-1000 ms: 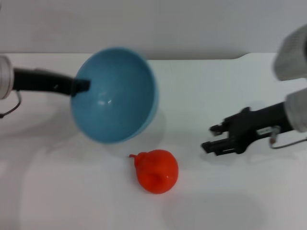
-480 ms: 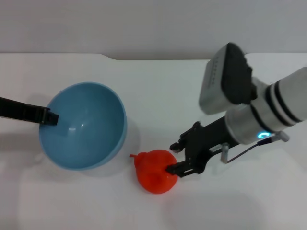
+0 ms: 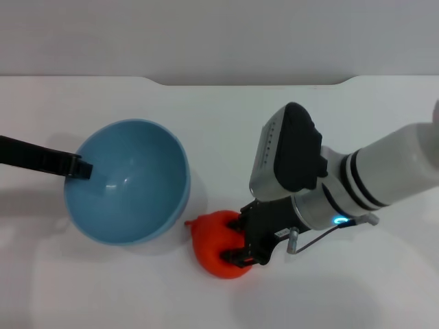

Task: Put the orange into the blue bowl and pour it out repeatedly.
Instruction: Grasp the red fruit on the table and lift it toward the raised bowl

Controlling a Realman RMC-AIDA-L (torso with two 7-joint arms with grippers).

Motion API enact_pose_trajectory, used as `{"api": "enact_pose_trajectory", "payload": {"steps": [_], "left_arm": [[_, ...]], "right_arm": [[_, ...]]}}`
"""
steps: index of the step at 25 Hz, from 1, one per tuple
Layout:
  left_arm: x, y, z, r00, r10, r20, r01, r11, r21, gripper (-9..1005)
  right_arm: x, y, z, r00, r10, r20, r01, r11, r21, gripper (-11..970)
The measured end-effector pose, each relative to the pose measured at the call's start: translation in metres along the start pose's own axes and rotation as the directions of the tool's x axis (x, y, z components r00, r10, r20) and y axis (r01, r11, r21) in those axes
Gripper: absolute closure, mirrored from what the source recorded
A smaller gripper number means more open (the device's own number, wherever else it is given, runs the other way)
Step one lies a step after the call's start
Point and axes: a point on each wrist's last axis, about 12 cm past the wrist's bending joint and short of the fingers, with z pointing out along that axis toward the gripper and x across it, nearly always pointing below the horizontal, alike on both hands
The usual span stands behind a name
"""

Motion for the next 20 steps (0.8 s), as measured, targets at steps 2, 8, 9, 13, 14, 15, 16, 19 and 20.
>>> {"api": "enact_pose_trajectory", "payload": {"steps": [2,8,9,13,14,15,16,19,20], "left_arm": [[-0.001,-0.002,0.001,1.000,0.009,-0.001,-0.009,1.000,0.005,997],[-0.007,-0.008,0.003,0.999,0.038,-0.002,-0.038,0.999,0.012,997],[-0.008,-0.009,0.003,0.999,0.042,-0.001,-0.042,0.999,0.013,997],[-0.012,-0.016,0.009,0.997,0.077,0.000,-0.077,0.997,0.018,997],[-0.014,-0.019,0.011,0.996,0.090,-0.002,-0.090,0.996,0.020,997],[-0.015,-0.021,0.013,0.995,0.099,-0.002,-0.099,0.995,0.020,997],[-0.015,-0.022,0.013,0.995,0.103,0.000,-0.103,0.994,0.020,997],[-0.019,-0.024,0.018,0.994,0.106,0.011,-0.106,0.994,0.018,997],[-0.020,-0.025,0.020,0.994,0.111,0.009,-0.111,0.994,0.021,997]], "right_arm": [[0.004,-0.001,0.004,1.000,0.005,-0.003,-0.005,1.000,0.016,492],[0.008,-0.002,0.004,1.000,0.025,0.006,-0.025,0.999,0.032,527],[0.009,-0.002,0.003,1.000,0.026,0.009,-0.027,0.999,0.033,533],[0.010,-0.004,-0.004,0.998,0.047,0.044,-0.050,0.997,0.052,613],[0.011,-0.005,-0.007,0.996,0.059,0.060,-0.063,0.996,0.063,647],[0.013,-0.007,-0.011,0.994,0.075,0.080,-0.081,0.994,0.076,681],[0.014,-0.009,-0.015,0.991,0.091,0.099,-0.099,0.991,0.086,715],[0.024,-0.011,-0.030,0.977,0.144,0.160,-0.163,0.980,0.114,788],[0.028,-0.012,-0.035,0.972,0.157,0.176,-0.180,0.976,0.125,808]]}}
